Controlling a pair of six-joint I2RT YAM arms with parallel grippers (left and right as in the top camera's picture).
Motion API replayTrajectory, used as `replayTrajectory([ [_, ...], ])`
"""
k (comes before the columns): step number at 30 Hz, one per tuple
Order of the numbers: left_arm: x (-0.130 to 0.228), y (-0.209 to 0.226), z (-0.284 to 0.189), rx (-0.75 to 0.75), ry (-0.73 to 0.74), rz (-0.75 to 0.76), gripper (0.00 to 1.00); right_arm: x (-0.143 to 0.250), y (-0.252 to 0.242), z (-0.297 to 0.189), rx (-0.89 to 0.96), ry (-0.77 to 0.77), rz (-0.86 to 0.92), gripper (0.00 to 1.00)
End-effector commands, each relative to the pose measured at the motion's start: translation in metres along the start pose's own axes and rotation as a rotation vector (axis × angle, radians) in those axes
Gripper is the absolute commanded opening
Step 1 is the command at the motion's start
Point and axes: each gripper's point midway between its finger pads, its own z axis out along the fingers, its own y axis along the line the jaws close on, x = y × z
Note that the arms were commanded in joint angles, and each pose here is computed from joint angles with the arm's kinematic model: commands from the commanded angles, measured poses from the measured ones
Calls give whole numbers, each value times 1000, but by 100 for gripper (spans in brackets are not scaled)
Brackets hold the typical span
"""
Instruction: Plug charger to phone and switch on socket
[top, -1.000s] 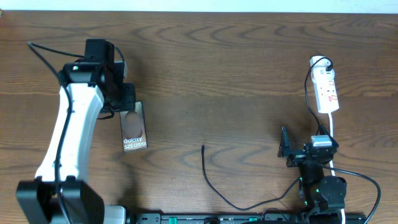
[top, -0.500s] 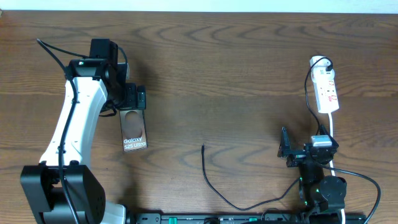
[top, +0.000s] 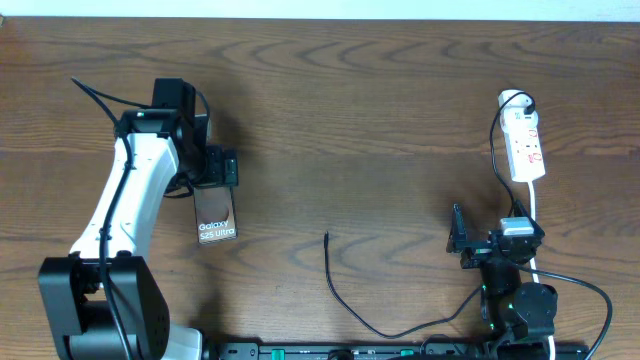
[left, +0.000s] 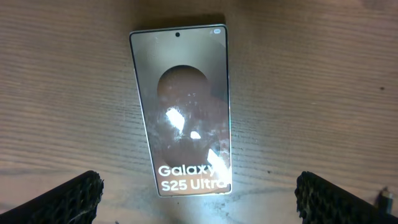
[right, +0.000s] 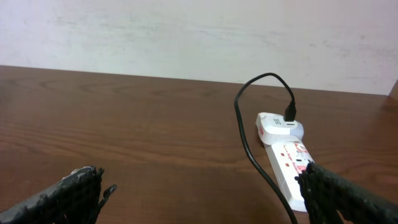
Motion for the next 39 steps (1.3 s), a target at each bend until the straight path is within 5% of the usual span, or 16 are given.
replayTrajectory([
  [1,7,4,14,-8,23,-24,100,0,-3,0,15,-1,-12,99],
  [39,25,18,75,-72,67,-76,100,0,-3,0,15,0,-12,99],
])
